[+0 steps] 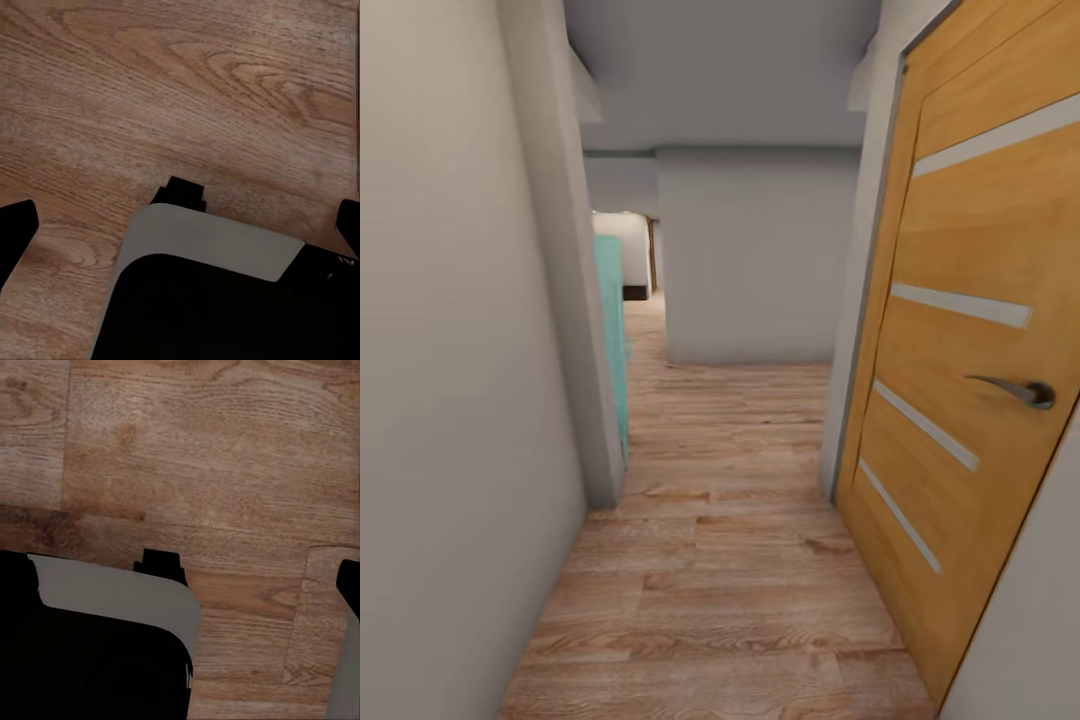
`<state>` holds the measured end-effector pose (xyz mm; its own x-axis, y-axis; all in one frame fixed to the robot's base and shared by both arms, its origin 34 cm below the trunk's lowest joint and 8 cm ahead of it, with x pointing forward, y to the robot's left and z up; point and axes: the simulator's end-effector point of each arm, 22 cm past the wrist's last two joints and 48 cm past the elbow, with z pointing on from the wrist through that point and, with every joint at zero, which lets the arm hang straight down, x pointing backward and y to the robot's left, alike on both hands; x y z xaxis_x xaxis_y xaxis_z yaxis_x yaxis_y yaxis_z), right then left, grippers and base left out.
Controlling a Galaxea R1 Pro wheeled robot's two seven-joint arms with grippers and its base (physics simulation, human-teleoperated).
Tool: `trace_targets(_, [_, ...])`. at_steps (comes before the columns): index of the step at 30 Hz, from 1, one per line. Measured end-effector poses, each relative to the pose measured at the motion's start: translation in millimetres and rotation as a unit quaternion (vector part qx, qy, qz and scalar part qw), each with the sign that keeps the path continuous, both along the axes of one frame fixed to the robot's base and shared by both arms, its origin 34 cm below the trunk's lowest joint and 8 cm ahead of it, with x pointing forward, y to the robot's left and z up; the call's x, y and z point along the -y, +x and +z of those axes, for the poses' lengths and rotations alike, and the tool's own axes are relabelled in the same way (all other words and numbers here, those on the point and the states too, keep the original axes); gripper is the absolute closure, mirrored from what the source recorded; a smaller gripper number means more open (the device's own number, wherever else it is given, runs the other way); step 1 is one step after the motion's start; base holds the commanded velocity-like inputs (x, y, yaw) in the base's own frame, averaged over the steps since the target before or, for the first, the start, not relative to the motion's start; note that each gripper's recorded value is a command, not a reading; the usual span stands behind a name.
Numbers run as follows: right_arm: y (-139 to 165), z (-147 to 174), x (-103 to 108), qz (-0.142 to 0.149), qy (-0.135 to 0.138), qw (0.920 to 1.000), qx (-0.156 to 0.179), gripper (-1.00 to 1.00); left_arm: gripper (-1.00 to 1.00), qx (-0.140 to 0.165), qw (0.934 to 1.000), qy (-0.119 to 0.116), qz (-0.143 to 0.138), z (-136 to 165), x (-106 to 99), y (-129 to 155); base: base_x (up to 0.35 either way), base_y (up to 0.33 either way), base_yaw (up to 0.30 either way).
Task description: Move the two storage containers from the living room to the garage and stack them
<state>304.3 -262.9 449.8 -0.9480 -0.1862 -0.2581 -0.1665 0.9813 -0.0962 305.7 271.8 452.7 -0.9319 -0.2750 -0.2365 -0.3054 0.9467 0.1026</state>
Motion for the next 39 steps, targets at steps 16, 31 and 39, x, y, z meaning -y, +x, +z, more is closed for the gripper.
trace_targets(16, [-0.9, -0.2, 6.2, 0.007, -0.005, 1.0000, -0.003, -1.00, -1.00, -0.002, 1.0000, -0.001, 0.000, -0.2, 0.9, -0.9, 0.326, 0.000, 0.000])
trace_targets(31, [-1.4, -0.3, 4.7, 0.007, -0.005, 1.0000, -0.004, -1.00, -1.00, -0.002, 1.0000, -0.001, 0.000, -0.3, 1.5, -0.9, 0.326, 0.000, 0.000])
trace_targets(39, [0.7, 0.2, 3.8, 0.009, -0.004, 1.0000, 0.001, -1.00, -1.00, -0.003, 1.0000, -0.002, 0.000, -0.4, 1.6, -1.5, 0.326, 0.000, 0.000])
